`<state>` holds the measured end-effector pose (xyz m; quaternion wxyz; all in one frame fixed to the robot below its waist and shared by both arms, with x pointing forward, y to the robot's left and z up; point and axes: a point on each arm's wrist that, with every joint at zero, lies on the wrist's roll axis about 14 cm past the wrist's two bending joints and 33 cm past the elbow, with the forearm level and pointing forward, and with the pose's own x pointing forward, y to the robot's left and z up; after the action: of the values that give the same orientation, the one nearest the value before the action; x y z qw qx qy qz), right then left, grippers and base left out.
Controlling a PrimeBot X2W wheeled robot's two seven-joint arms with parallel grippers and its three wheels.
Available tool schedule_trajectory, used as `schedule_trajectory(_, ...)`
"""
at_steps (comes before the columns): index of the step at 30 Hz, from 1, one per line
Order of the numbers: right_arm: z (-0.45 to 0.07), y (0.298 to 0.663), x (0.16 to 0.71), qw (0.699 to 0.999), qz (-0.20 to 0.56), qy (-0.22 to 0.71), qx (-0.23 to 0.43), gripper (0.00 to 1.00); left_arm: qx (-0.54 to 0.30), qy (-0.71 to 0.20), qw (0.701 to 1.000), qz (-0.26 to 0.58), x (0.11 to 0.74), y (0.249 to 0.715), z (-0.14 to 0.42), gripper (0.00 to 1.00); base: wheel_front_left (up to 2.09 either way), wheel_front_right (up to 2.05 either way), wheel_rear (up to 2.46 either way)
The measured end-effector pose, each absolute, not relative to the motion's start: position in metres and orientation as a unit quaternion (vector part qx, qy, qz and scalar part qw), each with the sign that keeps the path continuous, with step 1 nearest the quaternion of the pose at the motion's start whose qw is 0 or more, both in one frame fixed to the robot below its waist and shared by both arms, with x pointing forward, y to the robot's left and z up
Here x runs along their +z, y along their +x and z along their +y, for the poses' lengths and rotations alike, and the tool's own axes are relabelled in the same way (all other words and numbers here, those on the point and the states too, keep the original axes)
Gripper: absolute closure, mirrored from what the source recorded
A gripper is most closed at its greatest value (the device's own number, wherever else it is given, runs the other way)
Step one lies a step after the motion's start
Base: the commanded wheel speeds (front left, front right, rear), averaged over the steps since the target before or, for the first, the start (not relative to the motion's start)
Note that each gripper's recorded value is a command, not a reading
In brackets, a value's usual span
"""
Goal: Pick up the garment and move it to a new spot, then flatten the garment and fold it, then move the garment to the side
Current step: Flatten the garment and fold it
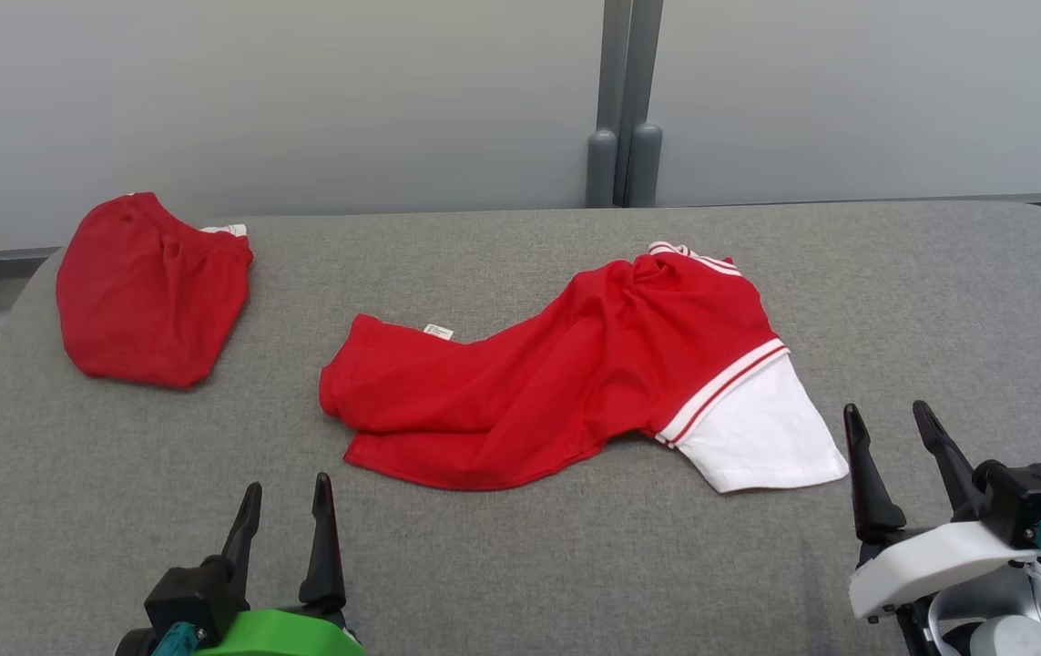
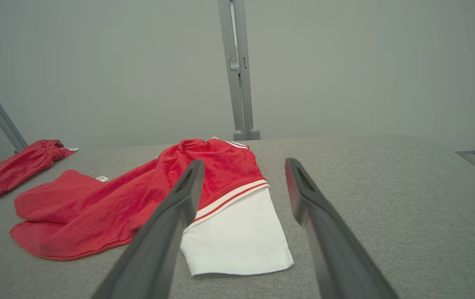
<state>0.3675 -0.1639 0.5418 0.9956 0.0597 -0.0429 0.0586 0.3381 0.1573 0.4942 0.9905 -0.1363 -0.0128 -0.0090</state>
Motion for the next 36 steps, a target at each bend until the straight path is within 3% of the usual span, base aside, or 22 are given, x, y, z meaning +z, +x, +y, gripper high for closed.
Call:
schedule_trajectory(18,-0.169,0.372,0.536,0.996,-0.03,0.06,0.051,0.0,-0.005,-0.137,0.991,-0.006,0.49,0.338,0.16,0.0,0.0,0.0,0.0)
schedule_trajectory(36,-0.195,0.405,0.449,0.981,0.188,0.056,0.003,0.0,0.009,-0.144,0.99,0.004,0.483,0.346,0.166,0.0,0.0,0.0,0.0)
